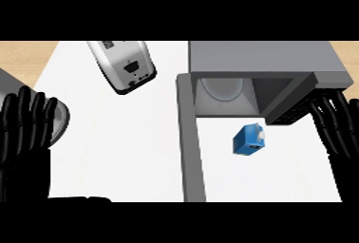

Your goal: Pick up the milk, place it into the microwave and close the microwave

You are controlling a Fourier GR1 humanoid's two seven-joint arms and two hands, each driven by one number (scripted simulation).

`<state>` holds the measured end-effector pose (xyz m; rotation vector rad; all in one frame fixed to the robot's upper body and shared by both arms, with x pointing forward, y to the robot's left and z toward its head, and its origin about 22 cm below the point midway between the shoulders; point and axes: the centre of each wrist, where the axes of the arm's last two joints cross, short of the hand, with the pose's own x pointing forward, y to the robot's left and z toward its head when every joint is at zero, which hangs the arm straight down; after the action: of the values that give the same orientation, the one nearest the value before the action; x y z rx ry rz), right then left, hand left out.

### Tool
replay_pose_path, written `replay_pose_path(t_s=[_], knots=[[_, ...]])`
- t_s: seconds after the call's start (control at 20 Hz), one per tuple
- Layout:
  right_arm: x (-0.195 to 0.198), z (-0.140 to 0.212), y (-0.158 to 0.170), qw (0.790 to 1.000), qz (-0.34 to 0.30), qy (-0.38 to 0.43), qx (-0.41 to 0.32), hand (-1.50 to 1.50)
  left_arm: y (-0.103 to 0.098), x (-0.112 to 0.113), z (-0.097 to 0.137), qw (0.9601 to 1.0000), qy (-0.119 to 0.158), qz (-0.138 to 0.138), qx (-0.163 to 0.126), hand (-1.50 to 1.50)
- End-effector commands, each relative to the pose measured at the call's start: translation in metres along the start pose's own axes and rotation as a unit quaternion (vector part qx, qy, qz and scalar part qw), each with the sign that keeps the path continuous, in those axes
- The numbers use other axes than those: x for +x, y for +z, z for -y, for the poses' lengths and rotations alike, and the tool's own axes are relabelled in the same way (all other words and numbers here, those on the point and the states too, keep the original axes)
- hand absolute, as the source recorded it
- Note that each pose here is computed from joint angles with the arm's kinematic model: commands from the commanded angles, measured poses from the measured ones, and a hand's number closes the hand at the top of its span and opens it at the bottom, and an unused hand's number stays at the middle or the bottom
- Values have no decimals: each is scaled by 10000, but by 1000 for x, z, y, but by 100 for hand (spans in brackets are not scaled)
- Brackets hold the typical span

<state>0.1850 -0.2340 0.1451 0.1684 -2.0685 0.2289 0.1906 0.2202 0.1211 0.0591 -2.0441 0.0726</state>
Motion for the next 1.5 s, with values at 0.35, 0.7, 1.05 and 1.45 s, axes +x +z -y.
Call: replay_pose_path(t_s=[0.35,0.7,1.05,1.45], knots=[[23,-16,29,9999,-123,-5,70,-150,73,30,-11,9987,275,-333,277,-150],[28,-27,49,9992,-148,380,-24,-150,107,47,-28,9990,218,-283,284,-150],[-27,-22,50,9987,-251,453,8,-150,130,25,-38,9982,329,-276,415,-150],[-62,-27,25,9955,-526,781,-86,-150,160,26,-50,9985,228,-376,341,-150]])
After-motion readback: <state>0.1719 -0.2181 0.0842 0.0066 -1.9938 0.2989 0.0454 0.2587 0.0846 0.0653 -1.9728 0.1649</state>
